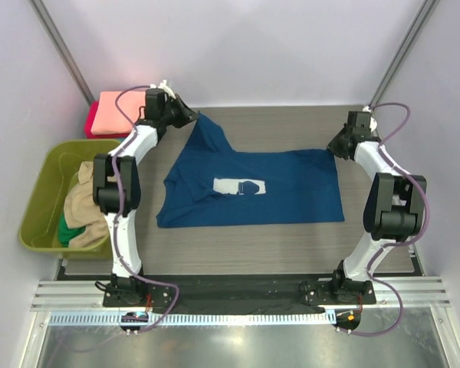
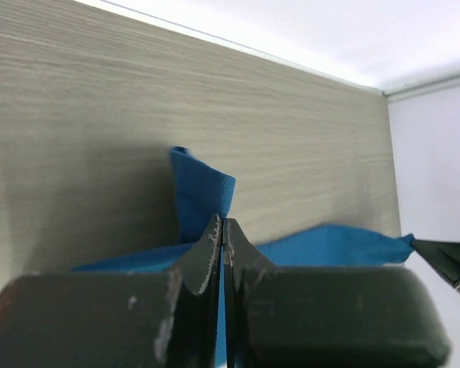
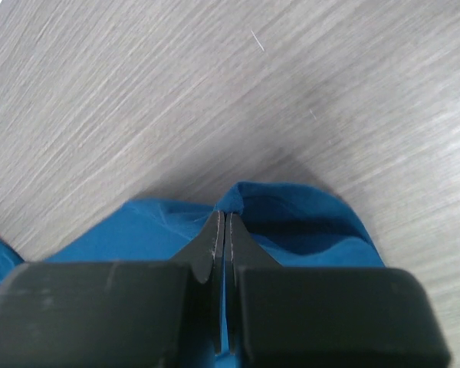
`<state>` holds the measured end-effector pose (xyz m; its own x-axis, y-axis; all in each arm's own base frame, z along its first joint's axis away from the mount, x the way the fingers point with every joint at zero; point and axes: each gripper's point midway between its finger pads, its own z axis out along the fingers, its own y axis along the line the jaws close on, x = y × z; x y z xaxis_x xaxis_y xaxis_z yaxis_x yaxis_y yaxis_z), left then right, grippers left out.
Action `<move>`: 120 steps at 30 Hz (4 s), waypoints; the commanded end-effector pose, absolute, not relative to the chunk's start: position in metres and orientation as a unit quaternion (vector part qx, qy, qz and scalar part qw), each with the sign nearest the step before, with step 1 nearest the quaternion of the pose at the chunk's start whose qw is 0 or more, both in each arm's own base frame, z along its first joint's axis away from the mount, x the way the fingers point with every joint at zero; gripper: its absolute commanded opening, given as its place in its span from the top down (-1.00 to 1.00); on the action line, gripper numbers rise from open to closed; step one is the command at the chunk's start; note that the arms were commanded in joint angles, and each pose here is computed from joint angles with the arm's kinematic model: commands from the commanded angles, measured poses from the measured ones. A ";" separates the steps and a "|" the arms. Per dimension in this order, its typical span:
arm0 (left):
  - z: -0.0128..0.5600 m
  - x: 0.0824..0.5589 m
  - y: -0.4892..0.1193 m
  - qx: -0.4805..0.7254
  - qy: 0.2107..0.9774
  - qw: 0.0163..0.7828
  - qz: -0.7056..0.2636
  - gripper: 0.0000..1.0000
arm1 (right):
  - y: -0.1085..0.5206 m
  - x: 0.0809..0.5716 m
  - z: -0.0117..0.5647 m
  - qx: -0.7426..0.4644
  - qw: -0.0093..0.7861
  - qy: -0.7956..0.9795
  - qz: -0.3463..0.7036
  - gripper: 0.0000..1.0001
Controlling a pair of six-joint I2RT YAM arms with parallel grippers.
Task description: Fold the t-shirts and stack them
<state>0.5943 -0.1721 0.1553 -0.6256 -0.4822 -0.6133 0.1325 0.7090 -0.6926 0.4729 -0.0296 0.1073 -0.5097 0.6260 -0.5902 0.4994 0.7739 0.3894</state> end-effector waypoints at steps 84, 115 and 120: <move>0.189 0.522 -0.285 0.010 0.899 0.396 -0.185 0.24 | 0.236 0.163 0.150 0.101 0.276 0.900 0.321 -0.63; 0.213 0.197 -0.108 -0.036 0.880 0.438 -0.183 0.07 | 0.273 0.463 0.034 -0.034 0.299 0.953 0.030 -0.47; 0.204 0.197 -0.115 -0.024 0.892 0.412 -0.184 0.10 | 0.284 0.478 0.010 -0.013 0.290 0.956 0.039 0.16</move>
<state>0.1928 -0.1074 0.1993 -0.6622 -0.2180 -0.7169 0.0675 0.9355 -0.3469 0.4720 0.2662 0.0270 -0.8168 -0.0242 -0.5765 -0.0416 0.9990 0.0170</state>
